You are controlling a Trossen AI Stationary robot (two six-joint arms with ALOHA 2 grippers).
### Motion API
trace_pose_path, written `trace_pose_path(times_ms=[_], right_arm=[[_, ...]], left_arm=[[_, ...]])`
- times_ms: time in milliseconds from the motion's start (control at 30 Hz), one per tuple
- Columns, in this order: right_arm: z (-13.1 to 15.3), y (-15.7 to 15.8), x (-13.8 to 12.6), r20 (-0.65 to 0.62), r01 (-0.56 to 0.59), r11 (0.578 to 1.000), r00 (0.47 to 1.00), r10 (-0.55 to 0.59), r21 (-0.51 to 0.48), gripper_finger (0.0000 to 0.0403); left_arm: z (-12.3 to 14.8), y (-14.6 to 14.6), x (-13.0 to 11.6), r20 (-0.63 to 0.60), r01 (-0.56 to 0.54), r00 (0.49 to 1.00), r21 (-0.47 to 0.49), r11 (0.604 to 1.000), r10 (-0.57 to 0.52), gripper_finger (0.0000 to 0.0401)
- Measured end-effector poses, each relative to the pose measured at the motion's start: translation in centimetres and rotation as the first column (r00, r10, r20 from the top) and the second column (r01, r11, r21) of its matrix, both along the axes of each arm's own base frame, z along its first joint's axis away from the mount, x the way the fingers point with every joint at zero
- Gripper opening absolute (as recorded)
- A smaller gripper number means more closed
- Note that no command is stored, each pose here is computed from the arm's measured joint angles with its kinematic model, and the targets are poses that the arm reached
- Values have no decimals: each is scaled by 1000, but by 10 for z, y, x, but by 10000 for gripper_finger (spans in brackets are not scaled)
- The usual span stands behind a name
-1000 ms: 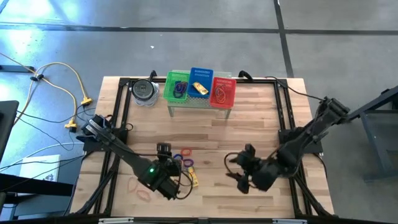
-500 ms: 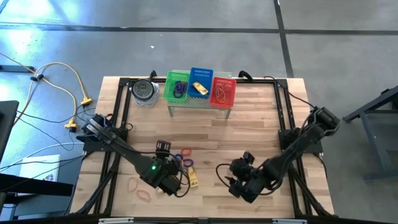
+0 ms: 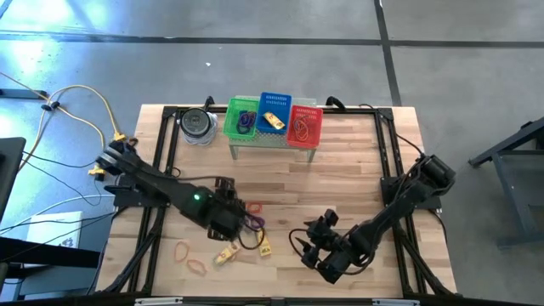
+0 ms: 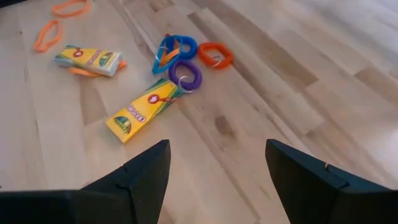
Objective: Pick & Place Office Desk Supplies
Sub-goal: Put the orange spring keychain into the green bin on the shelf
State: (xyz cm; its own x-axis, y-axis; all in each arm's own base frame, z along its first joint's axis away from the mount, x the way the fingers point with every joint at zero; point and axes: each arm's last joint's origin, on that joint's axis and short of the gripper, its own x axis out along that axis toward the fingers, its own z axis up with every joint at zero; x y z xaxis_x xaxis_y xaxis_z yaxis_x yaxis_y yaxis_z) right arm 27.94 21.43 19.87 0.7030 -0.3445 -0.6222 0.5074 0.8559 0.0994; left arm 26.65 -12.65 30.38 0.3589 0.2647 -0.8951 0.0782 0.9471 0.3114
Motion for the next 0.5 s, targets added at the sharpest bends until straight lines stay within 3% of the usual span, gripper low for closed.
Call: trace_pose_path(times_ms=[300, 500], right_arm=[[-1, 3, 3, 26, -4, 1000, 1000, 3, 25, 252], [0, 4, 4, 37, -5, 999, 999, 3, 33, 252]], left_arm=[[-51, 32, -21, 253, -19, 965, -165, 986, 61, 188], [-85, 41, -12, 329, -13, 942, -169, 986, 69, 188]])
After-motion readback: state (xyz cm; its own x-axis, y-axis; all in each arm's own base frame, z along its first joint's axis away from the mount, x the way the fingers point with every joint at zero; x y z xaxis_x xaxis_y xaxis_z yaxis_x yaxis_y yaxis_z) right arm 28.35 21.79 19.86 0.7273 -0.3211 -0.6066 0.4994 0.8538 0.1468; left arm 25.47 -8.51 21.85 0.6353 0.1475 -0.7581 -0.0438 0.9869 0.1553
